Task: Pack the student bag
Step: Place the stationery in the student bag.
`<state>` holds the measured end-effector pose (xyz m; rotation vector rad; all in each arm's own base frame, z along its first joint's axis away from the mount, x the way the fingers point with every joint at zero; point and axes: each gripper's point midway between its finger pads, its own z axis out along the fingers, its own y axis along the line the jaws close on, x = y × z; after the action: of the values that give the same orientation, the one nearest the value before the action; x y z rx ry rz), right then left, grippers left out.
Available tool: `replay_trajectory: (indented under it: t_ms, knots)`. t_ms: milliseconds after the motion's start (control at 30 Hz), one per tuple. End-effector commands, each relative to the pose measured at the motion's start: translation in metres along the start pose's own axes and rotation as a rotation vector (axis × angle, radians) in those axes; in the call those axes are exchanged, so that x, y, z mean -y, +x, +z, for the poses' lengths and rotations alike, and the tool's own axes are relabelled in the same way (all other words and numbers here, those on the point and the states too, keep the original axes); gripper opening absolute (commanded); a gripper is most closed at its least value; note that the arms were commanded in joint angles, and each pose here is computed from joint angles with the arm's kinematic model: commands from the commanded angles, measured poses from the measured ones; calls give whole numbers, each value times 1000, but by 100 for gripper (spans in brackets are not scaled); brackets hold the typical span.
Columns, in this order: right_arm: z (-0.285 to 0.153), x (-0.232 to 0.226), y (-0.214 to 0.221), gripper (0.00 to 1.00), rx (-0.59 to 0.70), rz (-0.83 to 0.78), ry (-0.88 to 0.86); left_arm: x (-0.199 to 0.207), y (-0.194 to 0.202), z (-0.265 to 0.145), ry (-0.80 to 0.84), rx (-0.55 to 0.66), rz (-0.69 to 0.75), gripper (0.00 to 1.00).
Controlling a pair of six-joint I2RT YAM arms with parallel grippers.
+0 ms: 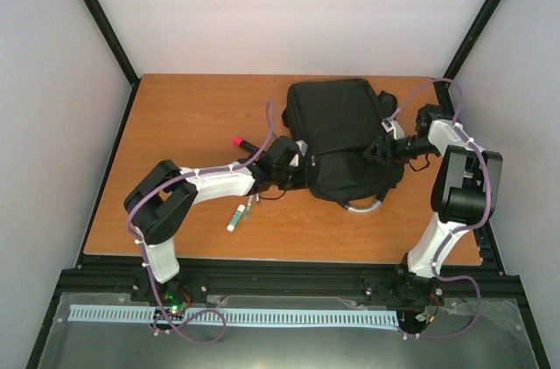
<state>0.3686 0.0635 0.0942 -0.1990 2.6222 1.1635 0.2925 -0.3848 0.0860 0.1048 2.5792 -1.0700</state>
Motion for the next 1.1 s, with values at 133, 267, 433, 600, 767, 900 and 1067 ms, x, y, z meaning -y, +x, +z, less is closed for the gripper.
replay_trajectory:
  t_ms: [133, 267, 433, 600, 767, 900, 1067]
  knots:
    - [-19, 4, 24, 56, -46, -94, 179, 22, 1, -19, 17, -5, 83, 1]
    - [-21, 7, 33, 53, -66, -116, 211, 21, 1, -20, 10, -4, 91, 1]
    - [-23, 9, 35, 12, -54, -154, 238, 21, 2, -20, 12, -8, 92, 1]
    - [-17, 7, 31, 3, -54, -148, 202, 22, 1, -21, 10, -6, 96, 1]
    - [-12, 6, 19, 3, -28, -153, 192, 22, 1, -22, 7, -4, 97, 1]
    - [-12, 7, 0, 3, 20, -159, 189, 23, 0, -22, 7, -4, 99, 1]
    - [-8, 10, -26, 3, 87, -145, 169, 22, 1, -22, 2, -8, 101, 1]
